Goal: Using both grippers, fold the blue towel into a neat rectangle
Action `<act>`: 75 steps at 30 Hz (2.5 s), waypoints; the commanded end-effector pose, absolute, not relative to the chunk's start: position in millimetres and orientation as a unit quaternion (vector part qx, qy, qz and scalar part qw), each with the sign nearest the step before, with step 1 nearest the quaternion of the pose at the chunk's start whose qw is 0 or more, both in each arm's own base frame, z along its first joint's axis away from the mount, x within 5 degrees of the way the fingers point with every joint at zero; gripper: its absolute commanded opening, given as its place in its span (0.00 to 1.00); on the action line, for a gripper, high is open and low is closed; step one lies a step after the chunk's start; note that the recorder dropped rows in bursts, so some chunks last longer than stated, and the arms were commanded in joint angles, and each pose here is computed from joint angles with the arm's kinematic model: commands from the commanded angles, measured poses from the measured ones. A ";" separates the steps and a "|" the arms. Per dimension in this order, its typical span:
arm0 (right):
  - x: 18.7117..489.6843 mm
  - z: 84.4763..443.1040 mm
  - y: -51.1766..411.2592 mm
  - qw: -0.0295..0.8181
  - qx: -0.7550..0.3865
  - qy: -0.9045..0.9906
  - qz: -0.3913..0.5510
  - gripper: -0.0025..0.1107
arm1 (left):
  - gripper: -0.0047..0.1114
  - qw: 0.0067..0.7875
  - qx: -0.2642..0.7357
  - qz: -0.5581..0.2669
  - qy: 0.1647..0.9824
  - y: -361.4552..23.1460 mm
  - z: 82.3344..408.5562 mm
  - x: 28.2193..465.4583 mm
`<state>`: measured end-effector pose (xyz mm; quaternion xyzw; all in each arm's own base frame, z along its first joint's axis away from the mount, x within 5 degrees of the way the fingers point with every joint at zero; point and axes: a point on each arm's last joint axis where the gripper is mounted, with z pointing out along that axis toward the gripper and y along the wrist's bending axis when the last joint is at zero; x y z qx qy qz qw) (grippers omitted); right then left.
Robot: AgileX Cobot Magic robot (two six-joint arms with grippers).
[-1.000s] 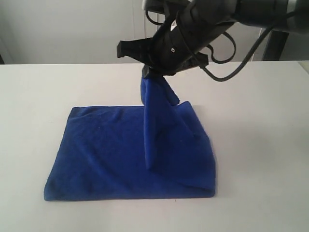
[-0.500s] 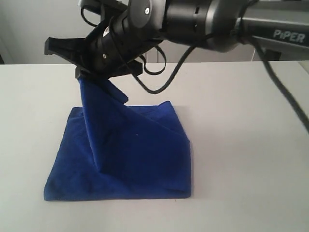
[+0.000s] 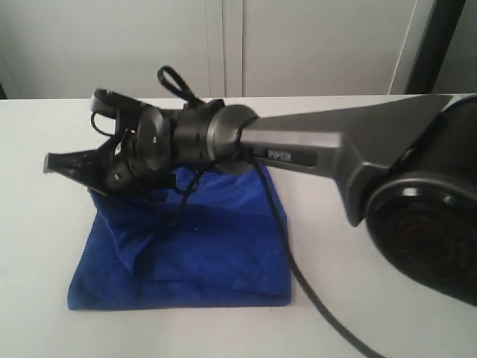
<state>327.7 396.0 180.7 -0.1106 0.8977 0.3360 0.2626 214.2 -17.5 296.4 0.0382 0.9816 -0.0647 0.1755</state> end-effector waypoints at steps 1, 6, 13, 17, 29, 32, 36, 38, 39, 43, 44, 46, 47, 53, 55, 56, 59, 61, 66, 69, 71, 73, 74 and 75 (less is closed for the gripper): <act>330.8 149.6 401.9 0.255 -0.097 0.904 0.331 0.02 | 0.04 0.170 0.037 -0.069 0.982 -17.4 295.9 210.6; 330.1 129.3 404.3 0.245 -0.096 0.910 0.321 0.04 | 0.04 0.170 0.037 -0.069 0.982 -17.4 295.9 210.6; 330.9 126.1 404.9 0.245 -0.087 0.909 0.325 0.32 | 0.04 0.170 0.037 -0.069 0.982 -17.4 295.9 210.6; 331.7 126.8 405.1 0.250 -0.085 0.907 0.327 0.38 | 0.04 0.170 0.037 -0.069 0.982 -17.4 295.9 210.6; 331.9 169.6 401.3 0.274 -0.087 0.892 0.349 0.38 | 0.04 0.170 0.037 -0.069 0.982 -17.4 295.9 210.6; 335.5 177.7 395.4 0.272 -0.084 0.893 0.350 0.38 | 0.04 0.170 0.037 -0.069 0.982 -17.4 295.9 210.6; 341.6 183.1 384.4 0.261 -0.086 0.900 0.339 0.38 | 0.04 0.170 0.037 -0.069 0.982 -17.4 295.9 210.6; 345.0 186.7 375.8 0.253 -0.097 0.907 0.323 0.36 | 0.04 0.170 0.037 -0.069 0.982 -17.4 295.9 210.6; 346.7 189.4 371.4 0.252 -0.103 0.909 0.316 0.34 | 0.04 0.170 0.037 -0.069 0.982 -17.4 295.9 210.6; 353.9 201.5 348.1 0.244 -0.138 0.922 0.266 0.16 | 0.04 0.170 0.037 -0.069 0.982 -17.4 295.9 210.6; 356.0 204.4 341.6 0.243 -0.147 0.925 0.251 0.10 | 0.04 0.170 0.037 -0.069 0.982 -17.4 295.9 210.6; 359.7 209.2 330.6 0.243 -0.163 0.929 0.226 0.02 | 0.04 0.170 0.037 -0.069 0.982 -17.4 295.9 210.6; 362.7 212.4 323.9 0.246 -0.171 0.930 0.213 0.02 | 0.04 0.170 0.037 -0.069 0.982 -17.4 295.9 210.6; 380.2 213.8 288.3 0.243 -0.239 0.929 0.147 0.02 | 0.04 0.170 0.037 -0.069 0.982 -17.4 295.9 210.6; 387.0 213.2 277.5 0.243 -0.249 0.928 0.135 0.02 | 0.04 0.170 0.037 -0.069 0.982 -17.4 295.9 210.6; 390.7 213.3 272.4 0.248 -0.257 0.925 0.127 0.02 | 0.04 0.170 0.037 -0.069 0.982 -17.4 295.9 210.6; 402.6 214.0 257.4 0.271 -0.271 0.919 0.091 0.02 | 0.04 0.170 0.037 -0.069 0.982 -17.4 295.9 210.6; 409.1 210.1 249.7 0.275 -0.282 0.916 0.073 0.02 | 0.04 0.170 0.037 -0.069 0.982 -17.4 295.9 210.6; 421.3 191.7 239.6 0.273 -0.294 0.914 0.057 0.02 | 0.04 0.170 0.037 -0.069 0.982 -17.4 295.9 210.6; 426.7 180.4 239.6 0.279 -0.295 0.912 0.056 0.02 | 0.04 0.170 0.037 -0.069 0.982 -17.4 295.9 210.6; 429.0 172.3 240.9 0.281 -0.302 0.909 0.054 0.02 | 0.04 0.170 0.037 -0.069 0.982 -17.4 295.9 210.6; 430.2 165.3 241.6 0.278 -0.303 0.910 0.053 0.02 | 0.04 0.170 0.037 -0.069 0.982 -17.4 295.9 210.6; 431.3 160.3 240.6 0.274 -0.302 0.912 0.052 0.02 | 0.04 0.170 0.037 -0.069 0.982 -17.4 295.9 210.6; 431.5 155.1 240.9 0.269 -0.303 0.913 0.051 0.02 | 0.04 0.170 0.037 -0.069 0.982 -17.4 295.9 210.6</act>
